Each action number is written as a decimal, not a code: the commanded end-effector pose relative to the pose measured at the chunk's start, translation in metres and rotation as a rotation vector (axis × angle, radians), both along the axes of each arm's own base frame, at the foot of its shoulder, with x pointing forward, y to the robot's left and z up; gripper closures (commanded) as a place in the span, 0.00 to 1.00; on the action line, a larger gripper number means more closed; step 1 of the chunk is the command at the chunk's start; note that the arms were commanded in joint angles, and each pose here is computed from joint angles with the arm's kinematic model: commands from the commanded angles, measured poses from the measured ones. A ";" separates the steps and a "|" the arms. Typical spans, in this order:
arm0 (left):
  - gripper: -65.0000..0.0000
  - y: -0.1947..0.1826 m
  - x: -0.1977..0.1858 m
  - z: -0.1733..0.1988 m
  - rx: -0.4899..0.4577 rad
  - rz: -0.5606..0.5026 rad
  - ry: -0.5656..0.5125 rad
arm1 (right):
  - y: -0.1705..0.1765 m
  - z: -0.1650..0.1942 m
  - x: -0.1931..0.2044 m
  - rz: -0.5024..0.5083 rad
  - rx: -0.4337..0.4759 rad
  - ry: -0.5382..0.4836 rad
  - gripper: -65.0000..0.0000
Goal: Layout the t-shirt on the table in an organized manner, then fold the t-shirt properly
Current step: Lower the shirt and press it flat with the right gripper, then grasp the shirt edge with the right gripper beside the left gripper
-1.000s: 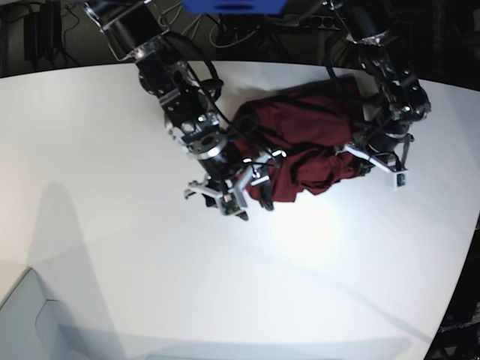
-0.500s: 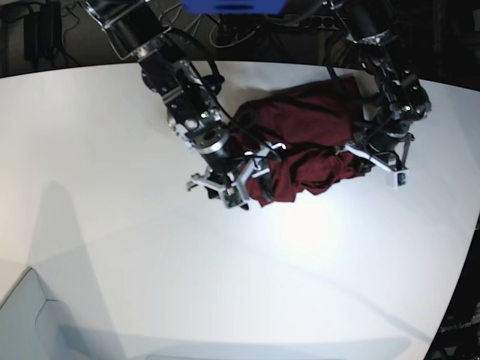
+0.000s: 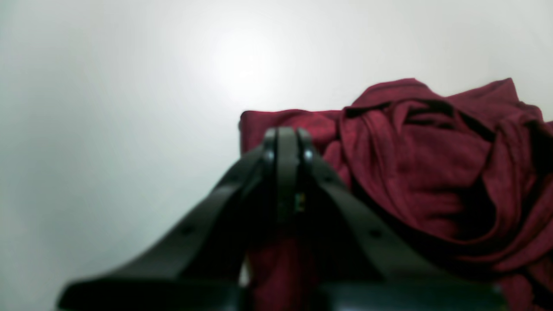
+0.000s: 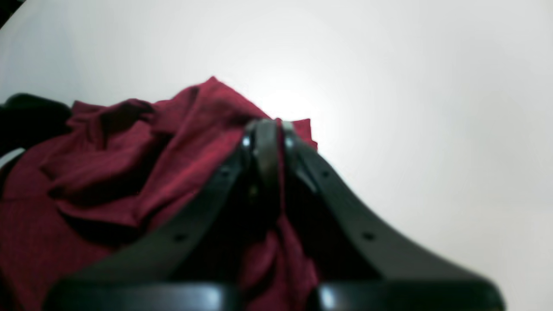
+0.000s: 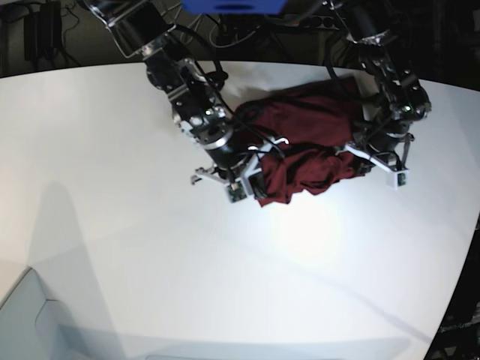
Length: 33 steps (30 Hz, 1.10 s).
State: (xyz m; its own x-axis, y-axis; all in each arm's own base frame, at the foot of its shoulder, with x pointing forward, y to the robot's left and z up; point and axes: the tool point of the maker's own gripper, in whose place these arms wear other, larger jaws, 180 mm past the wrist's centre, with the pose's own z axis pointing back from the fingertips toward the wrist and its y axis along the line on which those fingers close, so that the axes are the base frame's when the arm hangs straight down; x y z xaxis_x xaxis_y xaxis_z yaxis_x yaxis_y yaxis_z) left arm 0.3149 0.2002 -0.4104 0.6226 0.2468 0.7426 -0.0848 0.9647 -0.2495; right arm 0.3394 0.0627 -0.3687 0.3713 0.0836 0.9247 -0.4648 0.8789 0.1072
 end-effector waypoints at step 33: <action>1.00 0.014 0.024 0.053 -0.162 0.021 -0.208 | 0.089 0.037 -0.129 0.326 0.134 -0.024 1.00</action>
State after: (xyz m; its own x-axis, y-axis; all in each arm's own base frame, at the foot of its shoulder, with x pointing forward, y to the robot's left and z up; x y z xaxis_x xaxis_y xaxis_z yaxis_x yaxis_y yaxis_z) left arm 0.3338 0.2156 -0.3688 0.4887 0.3819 0.7844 -0.0558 0.9109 -0.4088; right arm 0.2041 0.1454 -0.3497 0.3574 0.1225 0.9259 -0.7202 0.6674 0.1897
